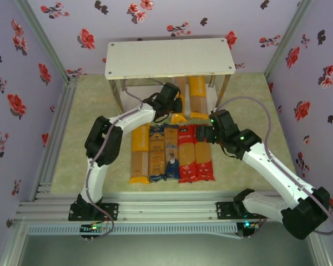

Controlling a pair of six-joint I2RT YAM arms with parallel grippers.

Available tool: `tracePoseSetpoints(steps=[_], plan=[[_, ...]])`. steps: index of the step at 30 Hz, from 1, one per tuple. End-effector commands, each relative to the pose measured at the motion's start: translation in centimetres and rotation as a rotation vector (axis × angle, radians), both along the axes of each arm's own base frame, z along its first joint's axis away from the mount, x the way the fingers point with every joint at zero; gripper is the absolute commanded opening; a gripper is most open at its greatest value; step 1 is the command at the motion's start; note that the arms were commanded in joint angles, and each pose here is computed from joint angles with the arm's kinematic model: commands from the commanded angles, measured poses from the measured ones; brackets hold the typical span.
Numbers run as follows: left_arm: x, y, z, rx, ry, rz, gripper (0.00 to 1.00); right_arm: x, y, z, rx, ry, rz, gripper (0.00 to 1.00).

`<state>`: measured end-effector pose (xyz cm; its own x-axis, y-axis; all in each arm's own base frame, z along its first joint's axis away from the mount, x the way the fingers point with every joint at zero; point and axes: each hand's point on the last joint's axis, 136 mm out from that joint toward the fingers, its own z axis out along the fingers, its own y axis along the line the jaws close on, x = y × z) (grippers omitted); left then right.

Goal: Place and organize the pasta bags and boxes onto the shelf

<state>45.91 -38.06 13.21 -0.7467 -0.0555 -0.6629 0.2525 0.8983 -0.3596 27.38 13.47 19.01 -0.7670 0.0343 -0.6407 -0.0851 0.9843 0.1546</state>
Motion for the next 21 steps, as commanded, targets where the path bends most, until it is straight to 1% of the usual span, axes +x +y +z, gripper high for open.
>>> tracePoseSetpoints(steps=[1, 3, 7, 8, 9, 11, 12, 17, 19, 21], plan=[[2.2, -1.4, 5.1, -0.115, -0.118, 0.017, 0.0, 0.1, 0.0, 1.1, 0.013, -0.021, 0.012, 0.94], [2.1, -1.4, 4.7, -0.116, -0.108, 0.018, 0.0, 0.1, 0.0, 1.1, 0.014, -0.022, 0.011, 0.94], [1.9, -1.6, 4.1, -0.117, -0.093, 0.016, 0.2, 0.1, -0.1, 1.2, 0.019, -0.025, 0.008, 0.94], [1.9, -1.6, 4.0, -0.118, -0.091, 0.014, 0.27, 0.1, -0.1, 1.3, 0.021, -0.027, 0.006, 0.94], [1.8, -1.7, 3.8, -0.117, -0.088, 0.011, 0.3, 0.1, -0.2, 1.3, 0.022, -0.029, 0.005, 0.94], [1.7, -1.9, 3.6, -0.118, -0.083, 0.004, 0.32, 0.0, -0.2, 1.3, 0.024, -0.031, 0.003, 0.94], [1.6, -1.9, 3.5, -0.12, -0.079, 0.004, 0.37, 0.0, -0.3, 1.4, 0.026, -0.034, -0.001, 0.94], [1.3, -2.2, 2.8, -0.147, -0.062, -0.005, 0.43, 0.0, -0.4, 1.5, 0.029, -0.037, -0.006, 0.94], [1.0, -2.4, 2.7, -0.167, -0.056, -0.013, 0.5, -0.1, -0.4, 1.4, 0.032, -0.035, -0.008, 0.94], [0.9, -2.6, 2.6, -0.188, -0.054, -0.016, 0.54, 0.0, -0.3, 1.4, 0.036, -0.035, -0.009, 0.94]])
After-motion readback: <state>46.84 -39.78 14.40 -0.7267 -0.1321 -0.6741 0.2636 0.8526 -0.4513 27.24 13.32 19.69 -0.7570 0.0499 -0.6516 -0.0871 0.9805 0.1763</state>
